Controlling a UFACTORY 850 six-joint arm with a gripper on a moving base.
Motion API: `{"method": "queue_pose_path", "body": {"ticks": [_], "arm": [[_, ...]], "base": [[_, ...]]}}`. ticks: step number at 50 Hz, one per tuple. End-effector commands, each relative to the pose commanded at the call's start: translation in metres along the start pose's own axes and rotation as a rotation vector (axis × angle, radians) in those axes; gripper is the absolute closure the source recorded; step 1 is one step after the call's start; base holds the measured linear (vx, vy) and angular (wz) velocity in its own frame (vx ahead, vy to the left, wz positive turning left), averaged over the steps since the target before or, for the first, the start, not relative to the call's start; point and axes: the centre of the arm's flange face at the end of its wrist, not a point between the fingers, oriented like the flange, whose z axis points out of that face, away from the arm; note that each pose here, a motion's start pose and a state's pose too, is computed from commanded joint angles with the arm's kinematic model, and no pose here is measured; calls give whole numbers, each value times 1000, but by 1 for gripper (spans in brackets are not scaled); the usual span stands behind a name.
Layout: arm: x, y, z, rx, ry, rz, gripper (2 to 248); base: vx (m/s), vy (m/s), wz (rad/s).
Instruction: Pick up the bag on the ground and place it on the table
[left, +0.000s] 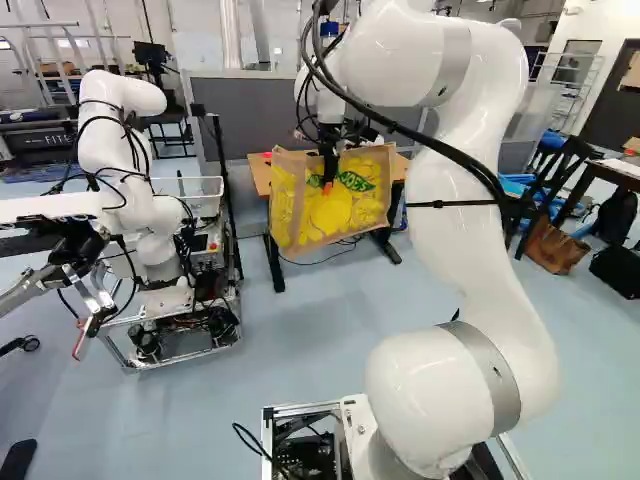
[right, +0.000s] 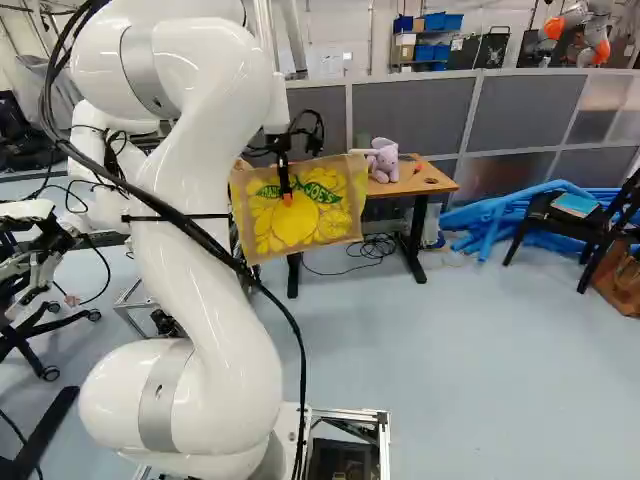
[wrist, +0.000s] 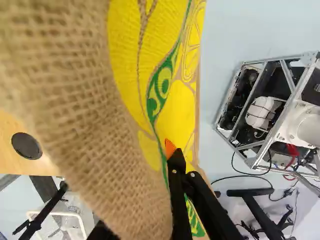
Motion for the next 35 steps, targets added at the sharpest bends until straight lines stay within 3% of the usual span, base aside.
{"method": "queue_pose_path", "body": {"ticks": [35], "arm": [[4,-1,-58,-4,-1,6,226]], "base": [[0,0,0]]}}
